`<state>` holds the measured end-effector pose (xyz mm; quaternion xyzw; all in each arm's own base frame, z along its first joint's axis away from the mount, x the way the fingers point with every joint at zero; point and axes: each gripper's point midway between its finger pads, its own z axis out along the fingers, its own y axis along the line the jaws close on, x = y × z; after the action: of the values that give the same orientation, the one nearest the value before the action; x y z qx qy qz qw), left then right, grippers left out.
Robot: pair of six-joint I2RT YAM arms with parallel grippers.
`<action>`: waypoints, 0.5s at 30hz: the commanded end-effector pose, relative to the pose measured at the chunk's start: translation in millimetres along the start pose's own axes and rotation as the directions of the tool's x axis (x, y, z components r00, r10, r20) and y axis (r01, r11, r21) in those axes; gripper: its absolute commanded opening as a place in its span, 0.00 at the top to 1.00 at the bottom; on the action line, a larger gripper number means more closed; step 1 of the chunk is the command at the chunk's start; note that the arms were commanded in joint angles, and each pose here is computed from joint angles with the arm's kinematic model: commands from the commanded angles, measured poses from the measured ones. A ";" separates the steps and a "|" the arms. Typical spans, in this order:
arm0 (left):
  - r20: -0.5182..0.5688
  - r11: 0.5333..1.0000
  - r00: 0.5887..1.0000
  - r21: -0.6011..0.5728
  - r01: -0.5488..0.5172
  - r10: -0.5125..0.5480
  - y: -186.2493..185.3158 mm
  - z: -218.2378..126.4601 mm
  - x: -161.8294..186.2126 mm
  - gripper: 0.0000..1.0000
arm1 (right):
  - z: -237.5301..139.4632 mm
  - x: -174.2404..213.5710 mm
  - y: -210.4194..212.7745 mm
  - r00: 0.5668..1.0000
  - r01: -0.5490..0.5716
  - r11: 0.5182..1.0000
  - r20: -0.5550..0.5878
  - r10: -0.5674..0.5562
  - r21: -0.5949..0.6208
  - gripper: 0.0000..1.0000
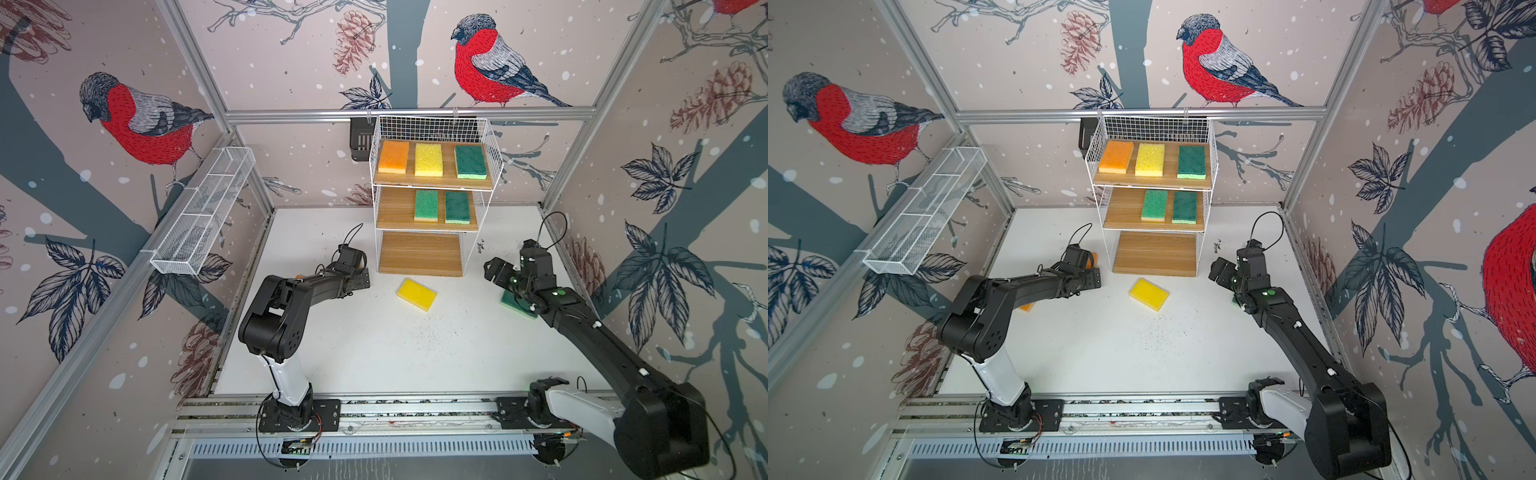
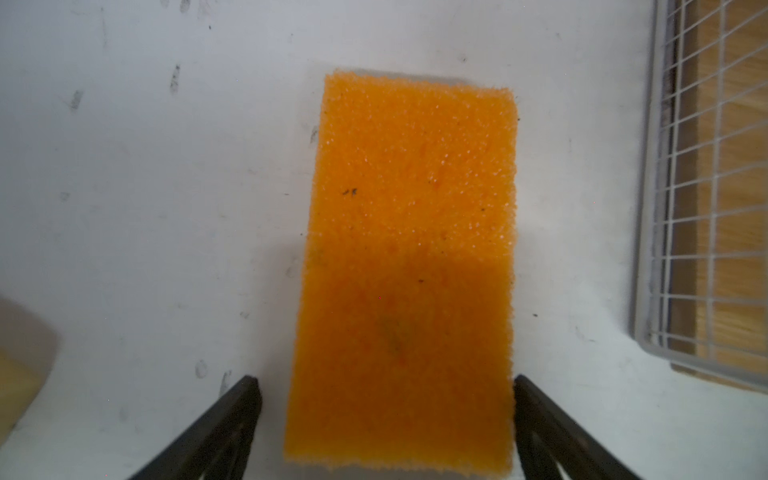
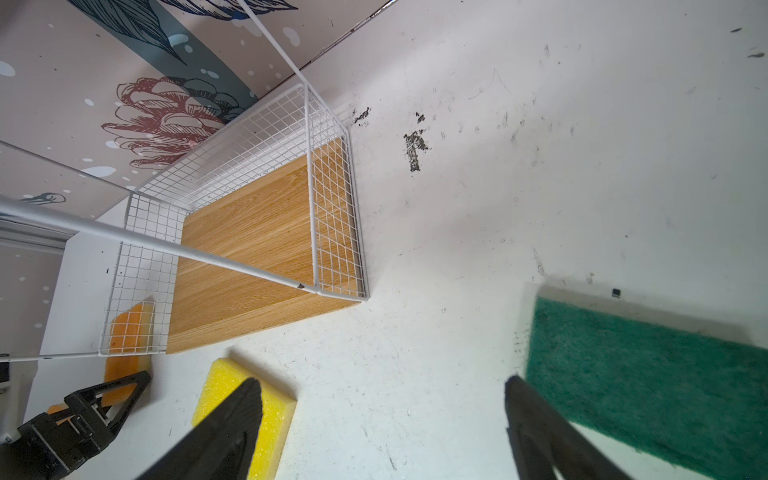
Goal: Place and organize the cleaning sponges onto the shelf
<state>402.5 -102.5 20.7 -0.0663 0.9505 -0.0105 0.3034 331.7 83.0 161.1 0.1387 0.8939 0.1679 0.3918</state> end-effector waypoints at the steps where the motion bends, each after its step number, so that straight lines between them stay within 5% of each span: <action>1: -0.008 0.999 1.000 0.045 0.000 0.000 -7.6 3.6 1.1 0.10 | -0.3 -4.8 0.4 1.000 -0.003 1.000 0.018 0.003 0.001 0.09; 15: -0.043 0.996 0.999 0.081 0.025 -0.021 -10.1 -0.2 12.8 0.29 | -0.7 -2.7 0.6 1.000 -0.005 1.000 0.011 0.006 -0.003 0.09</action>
<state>403.8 -108.5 21.2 -0.0642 0.9476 -0.0323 0.3112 331.7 83.0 160.6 0.1390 0.8943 0.1679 0.3909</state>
